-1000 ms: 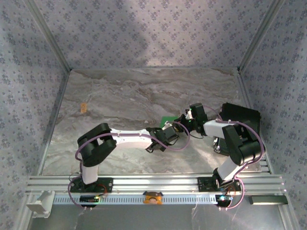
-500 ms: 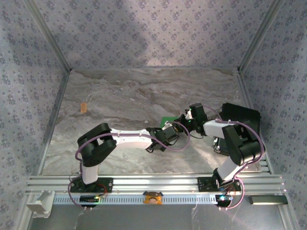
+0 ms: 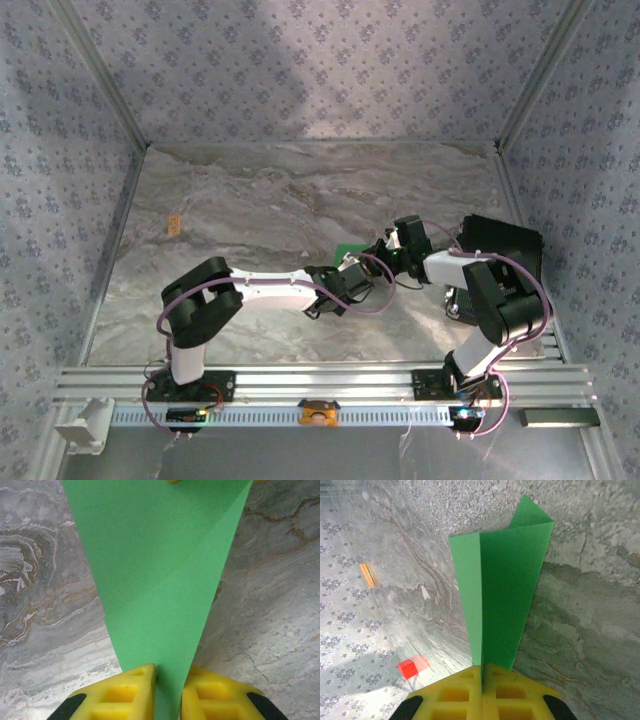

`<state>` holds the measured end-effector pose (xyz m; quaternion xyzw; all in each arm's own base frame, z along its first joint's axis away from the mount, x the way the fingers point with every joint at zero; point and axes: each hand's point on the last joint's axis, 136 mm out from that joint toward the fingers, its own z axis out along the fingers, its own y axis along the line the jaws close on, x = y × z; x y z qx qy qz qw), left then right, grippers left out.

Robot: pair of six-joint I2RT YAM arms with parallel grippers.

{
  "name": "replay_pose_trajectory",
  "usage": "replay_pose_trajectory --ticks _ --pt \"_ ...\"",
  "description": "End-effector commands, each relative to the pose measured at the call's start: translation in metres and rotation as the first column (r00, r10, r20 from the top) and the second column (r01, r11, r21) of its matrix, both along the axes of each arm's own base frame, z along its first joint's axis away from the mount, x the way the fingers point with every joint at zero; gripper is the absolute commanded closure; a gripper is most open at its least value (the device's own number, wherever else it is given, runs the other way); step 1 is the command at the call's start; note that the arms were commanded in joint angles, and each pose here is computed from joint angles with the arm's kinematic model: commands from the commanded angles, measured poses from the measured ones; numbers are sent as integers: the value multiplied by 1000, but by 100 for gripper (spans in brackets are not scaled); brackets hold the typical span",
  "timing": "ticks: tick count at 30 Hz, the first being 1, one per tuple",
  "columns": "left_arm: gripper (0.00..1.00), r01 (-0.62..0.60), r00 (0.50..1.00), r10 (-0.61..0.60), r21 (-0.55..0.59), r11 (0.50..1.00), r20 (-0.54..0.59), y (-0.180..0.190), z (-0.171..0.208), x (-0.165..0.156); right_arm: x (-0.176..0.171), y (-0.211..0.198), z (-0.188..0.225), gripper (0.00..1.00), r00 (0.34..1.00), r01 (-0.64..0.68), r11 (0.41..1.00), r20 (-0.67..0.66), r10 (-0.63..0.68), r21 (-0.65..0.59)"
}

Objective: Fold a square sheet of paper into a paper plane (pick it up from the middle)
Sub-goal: Fold the wing for the fifth time at the center of the table.

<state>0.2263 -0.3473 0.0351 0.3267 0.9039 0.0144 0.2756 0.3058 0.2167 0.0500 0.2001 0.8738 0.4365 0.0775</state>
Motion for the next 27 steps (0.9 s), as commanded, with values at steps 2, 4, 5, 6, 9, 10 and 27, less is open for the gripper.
replay_pose_trajectory --ticks 2,4,5,6,9,10,27 --pt "83 -4 1000 5 -28 1000 28 -5 12 1 2 3 7 97 1000 4 1000 0 -4 -1" --pt "85 -6 1000 7 -28 1000 28 -5 11 1 2 3 7 97 1000 3 1000 -1 -3 0" --pt "87 -5 1000 5 -27 1000 25 -5 11 1 2 3 7 97 1000 3 1000 0 -3 0" --pt "88 -4 1000 5 -27 1000 23 -5 10 0 2 3 7 96 1000 3 1000 1 -3 1" --pt "92 -14 1000 15 -24 1000 22 -4 9 1 2 2 8 92 1000 2 1000 3 -2 -6" --pt "93 -19 1000 19 -24 1000 21 -3 8 1 2 0 8 90 1000 1 1000 5 -1 -12" --pt "96 -143 961 29 -405 903 -275 -5 8 6 1 -54 29 57 996 63 984 72 -52 -165"
